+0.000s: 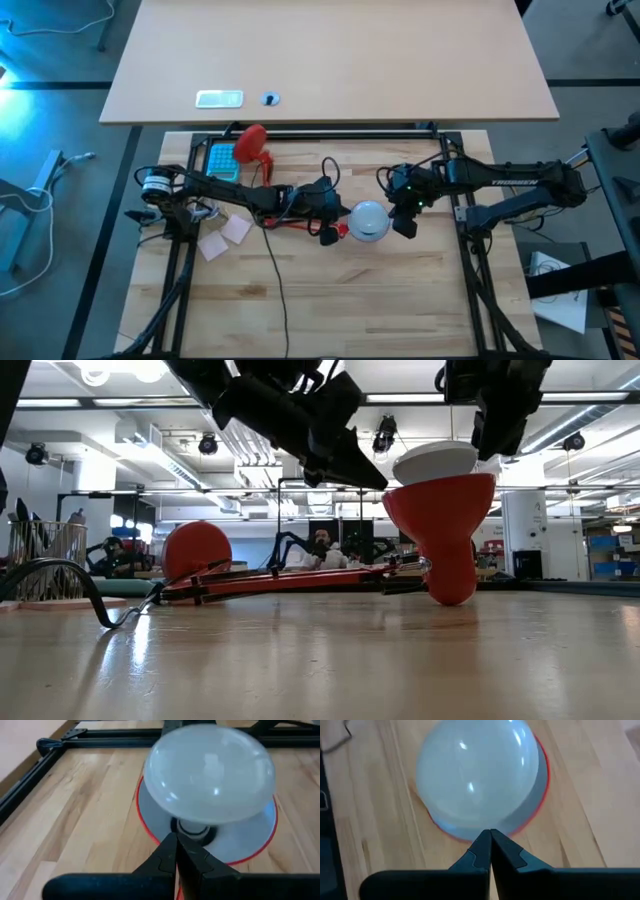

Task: Screw lightbulb
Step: Insert the light bulb into the lamp

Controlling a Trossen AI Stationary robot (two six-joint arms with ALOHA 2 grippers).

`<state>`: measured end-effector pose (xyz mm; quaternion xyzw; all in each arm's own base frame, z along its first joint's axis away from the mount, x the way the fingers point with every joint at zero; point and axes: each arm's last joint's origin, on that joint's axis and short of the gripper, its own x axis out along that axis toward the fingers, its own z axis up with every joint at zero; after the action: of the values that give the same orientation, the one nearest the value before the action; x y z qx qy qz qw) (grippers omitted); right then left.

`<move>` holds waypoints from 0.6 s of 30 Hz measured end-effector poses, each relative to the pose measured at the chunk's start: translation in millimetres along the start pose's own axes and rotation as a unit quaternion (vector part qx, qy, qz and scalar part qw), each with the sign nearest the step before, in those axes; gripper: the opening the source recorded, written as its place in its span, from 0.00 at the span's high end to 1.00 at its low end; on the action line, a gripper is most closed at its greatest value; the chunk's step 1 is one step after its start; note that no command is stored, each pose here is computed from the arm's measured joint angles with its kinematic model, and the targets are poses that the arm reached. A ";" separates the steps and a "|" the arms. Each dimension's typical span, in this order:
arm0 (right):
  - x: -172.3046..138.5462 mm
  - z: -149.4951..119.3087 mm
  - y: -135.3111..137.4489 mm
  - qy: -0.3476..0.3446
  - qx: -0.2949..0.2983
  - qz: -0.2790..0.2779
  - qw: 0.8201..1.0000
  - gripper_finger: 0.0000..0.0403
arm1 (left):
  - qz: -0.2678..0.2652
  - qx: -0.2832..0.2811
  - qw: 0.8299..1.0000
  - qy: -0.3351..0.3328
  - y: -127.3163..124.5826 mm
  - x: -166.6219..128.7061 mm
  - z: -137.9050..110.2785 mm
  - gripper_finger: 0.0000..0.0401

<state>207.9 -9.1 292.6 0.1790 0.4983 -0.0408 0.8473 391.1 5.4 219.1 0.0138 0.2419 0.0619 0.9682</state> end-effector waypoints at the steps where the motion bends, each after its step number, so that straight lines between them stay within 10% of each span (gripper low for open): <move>1: -1.6 -0.6 0.0 0.005 0.000 -0.003 1.000 1.00 | 0.000 0.000 1.000 0.004 0.2 -1.3 0.1 1.00; 18: -4.4 3.0 -2.8 -0.023 -0.017 -0.067 0.997 1.00 | -0.052 -0.029 0.998 -0.018 -25.9 5.5 -2.7 1.00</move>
<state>207.4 -13.2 297.0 0.1295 0.4906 -0.0933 0.8567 397.6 -19.6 212.6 -0.0261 0.2224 0.0182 0.9744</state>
